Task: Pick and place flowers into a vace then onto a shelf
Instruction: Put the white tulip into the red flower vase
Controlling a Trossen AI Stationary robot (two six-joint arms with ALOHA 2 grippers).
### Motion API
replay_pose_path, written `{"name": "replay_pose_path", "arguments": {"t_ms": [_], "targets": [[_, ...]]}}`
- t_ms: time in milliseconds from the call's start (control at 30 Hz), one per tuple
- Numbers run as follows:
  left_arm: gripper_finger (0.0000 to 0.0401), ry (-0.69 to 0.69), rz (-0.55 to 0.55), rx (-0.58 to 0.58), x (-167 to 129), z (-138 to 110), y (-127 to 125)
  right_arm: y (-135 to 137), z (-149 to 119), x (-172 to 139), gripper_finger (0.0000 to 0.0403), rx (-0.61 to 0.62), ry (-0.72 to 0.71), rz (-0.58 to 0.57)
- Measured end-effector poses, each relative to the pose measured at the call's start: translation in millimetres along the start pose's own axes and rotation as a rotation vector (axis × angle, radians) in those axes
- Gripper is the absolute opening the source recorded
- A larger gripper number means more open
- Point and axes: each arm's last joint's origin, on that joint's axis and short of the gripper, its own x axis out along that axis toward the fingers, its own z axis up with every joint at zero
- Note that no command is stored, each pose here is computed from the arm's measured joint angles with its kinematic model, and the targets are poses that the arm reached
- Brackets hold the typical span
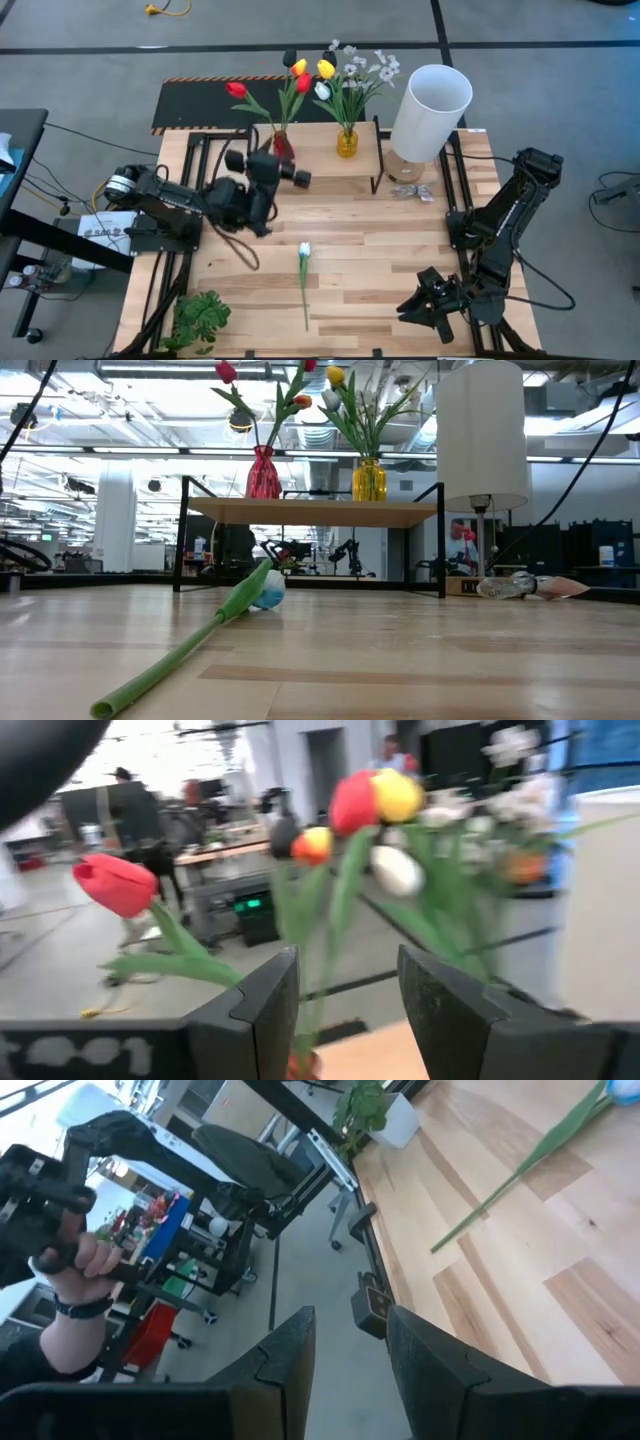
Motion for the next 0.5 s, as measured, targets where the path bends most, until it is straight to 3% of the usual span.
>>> {"name": "replay_pose_path", "arguments": {"t_ms": [200, 367, 500], "targets": [[0.016, -0.048, -0.229, -0.035, -60.2, -0.8, -2.8, 0.3, -0.6, 0.0, 0.0118, -0.001, 0.023, 0.01], [0.0145, -0.134, -0.516, -0.041, -115.0, -6.9, -2.5, 0.0, -0.9, 0.0, 0.0118, -0.003, 0.027, 0.009], [0.0129, -0.181, -0.767, -0.092, -142.3, -13.8, -3.9, -0.5, -0.8, 0.7, 0.0118, -0.005, 0.046, 0.012]]}}
